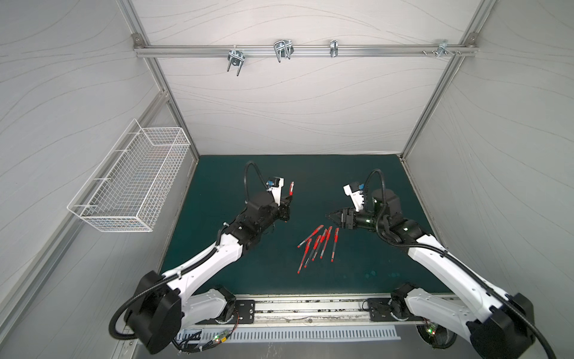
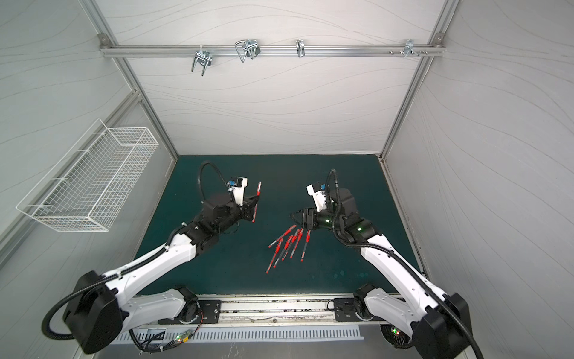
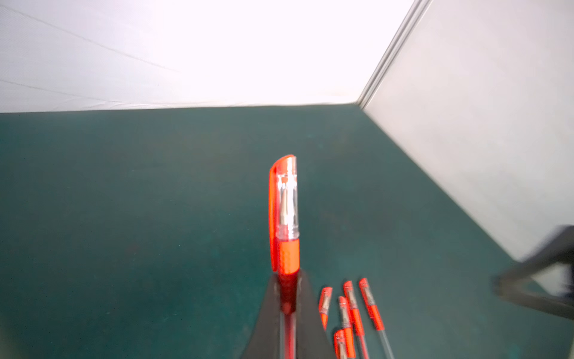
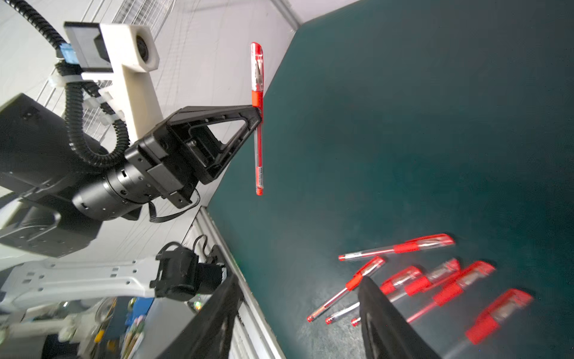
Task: Remove pen caps from pens
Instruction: Pick up the pen from the center of the table.
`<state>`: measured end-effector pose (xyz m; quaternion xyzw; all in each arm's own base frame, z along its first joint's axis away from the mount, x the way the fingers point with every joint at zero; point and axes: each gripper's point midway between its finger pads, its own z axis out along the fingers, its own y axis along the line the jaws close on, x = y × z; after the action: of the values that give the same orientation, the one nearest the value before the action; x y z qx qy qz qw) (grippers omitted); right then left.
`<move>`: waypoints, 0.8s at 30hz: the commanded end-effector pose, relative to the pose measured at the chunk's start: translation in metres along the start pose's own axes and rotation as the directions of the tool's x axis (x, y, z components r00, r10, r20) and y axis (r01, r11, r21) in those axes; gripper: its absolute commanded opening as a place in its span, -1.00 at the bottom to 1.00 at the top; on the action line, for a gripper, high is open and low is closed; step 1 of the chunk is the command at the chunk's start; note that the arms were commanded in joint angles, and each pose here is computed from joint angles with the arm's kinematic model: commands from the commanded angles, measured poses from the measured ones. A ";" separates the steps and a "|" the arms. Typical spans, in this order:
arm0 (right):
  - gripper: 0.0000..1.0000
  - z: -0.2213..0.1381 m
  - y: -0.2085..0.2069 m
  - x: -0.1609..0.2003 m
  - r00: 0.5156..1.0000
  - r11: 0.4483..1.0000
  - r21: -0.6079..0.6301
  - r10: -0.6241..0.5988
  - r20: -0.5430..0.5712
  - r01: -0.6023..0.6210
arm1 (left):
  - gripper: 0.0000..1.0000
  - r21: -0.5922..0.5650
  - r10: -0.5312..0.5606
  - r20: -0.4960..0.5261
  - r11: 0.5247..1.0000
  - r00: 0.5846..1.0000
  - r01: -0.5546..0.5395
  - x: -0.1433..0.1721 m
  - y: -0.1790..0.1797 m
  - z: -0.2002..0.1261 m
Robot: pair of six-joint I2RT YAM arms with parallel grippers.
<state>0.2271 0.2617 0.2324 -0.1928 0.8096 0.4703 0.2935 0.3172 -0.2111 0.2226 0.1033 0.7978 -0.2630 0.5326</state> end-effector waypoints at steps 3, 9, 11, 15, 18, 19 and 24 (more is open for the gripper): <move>0.11 0.034 0.022 0.011 0.995 0.979 -0.189 -0.085 -0.044 0.076 | -0.95 0.179 -0.070 0.233 0.984 0.970 0.028 -0.027 -0.025 -0.025; 0.15 0.048 0.027 0.027 0.988 0.957 -0.253 -0.151 -0.031 0.139 | -0.95 0.320 -0.084 0.242 0.947 0.967 0.002 -0.006 -0.041 -0.025; 0.14 0.050 0.026 0.030 0.987 0.953 -0.265 -0.159 -0.021 0.148 | -0.95 0.337 -0.080 0.243 0.942 0.967 -0.007 -0.003 -0.043 -0.024; 0.06 0.054 0.029 0.032 0.985 0.941 -0.296 -0.171 0.010 0.166 | -0.95 0.403 -0.087 0.236 0.915 0.968 -0.016 0.005 -0.056 -0.021; 0.03 0.059 0.028 0.035 0.984 0.941 -0.292 -0.178 0.007 0.172 | -0.95 0.440 -0.083 0.231 0.897 0.970 -0.028 0.011 -0.068 -0.019; 0.02 0.060 0.027 0.036 0.984 0.940 -0.294 -0.179 0.008 0.173 | -0.95 0.452 -0.082 0.229 0.891 0.970 -0.032 0.013 -0.072 -0.018; -0.13 0.067 0.028 0.041 0.982 0.936 -0.300 -0.186 0.017 0.183 | -0.95 0.502 -0.114 0.238 0.864 0.964 -0.022 0.013 -0.084 -0.020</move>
<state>0.2020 0.3270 0.1933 -0.3029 0.7263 0.5485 0.2826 0.2674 -0.2685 0.2121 0.1789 0.6788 -0.4478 0.5538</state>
